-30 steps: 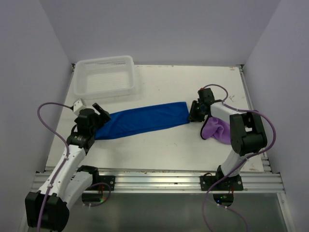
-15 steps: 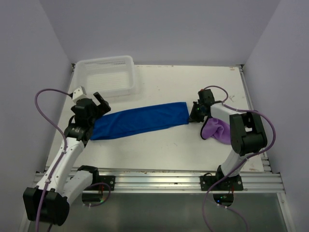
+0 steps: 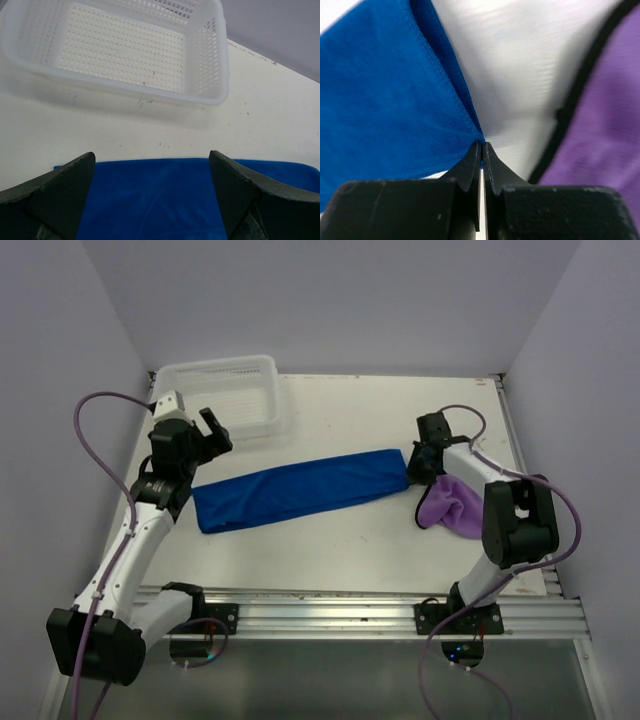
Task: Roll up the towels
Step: Fold the towel
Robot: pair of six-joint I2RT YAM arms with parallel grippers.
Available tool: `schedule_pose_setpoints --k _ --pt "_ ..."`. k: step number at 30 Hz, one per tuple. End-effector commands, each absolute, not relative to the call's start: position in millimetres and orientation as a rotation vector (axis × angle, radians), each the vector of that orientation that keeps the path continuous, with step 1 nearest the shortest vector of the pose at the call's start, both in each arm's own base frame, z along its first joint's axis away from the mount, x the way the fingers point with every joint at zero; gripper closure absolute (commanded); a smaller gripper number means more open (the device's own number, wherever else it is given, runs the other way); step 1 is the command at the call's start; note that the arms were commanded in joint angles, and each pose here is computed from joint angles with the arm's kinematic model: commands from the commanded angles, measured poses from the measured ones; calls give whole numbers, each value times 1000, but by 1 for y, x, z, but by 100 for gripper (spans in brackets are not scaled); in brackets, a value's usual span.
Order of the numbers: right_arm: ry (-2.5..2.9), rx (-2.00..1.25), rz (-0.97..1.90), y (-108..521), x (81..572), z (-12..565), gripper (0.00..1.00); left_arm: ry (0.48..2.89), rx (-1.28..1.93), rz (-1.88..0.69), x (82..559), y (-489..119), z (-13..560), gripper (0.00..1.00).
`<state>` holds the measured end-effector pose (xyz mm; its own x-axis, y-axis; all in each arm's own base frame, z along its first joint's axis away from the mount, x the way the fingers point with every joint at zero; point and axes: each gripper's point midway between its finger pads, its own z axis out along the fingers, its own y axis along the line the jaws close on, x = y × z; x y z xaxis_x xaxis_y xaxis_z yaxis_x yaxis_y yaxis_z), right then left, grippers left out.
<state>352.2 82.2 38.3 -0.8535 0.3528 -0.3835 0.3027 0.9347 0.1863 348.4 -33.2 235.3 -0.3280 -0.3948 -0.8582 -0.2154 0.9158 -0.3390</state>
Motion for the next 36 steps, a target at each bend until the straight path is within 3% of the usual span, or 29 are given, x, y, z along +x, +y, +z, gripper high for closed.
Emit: schedule_pose_setpoints --k 1,12,22,36 --pt "2539 521 -34 37 363 92 100 1927 -357 -202 347 -39 231 0" --pt "2413 549 -86 4 365 145 100 1958 -289 -279 345 -55 225 0" --pt "2359 309 283 84 384 162 100 1928 -270 -297 340 -56 235 0" --pt "2342 -26 431 204 391 192 100 1903 -273 -291 337 -54 241 0"
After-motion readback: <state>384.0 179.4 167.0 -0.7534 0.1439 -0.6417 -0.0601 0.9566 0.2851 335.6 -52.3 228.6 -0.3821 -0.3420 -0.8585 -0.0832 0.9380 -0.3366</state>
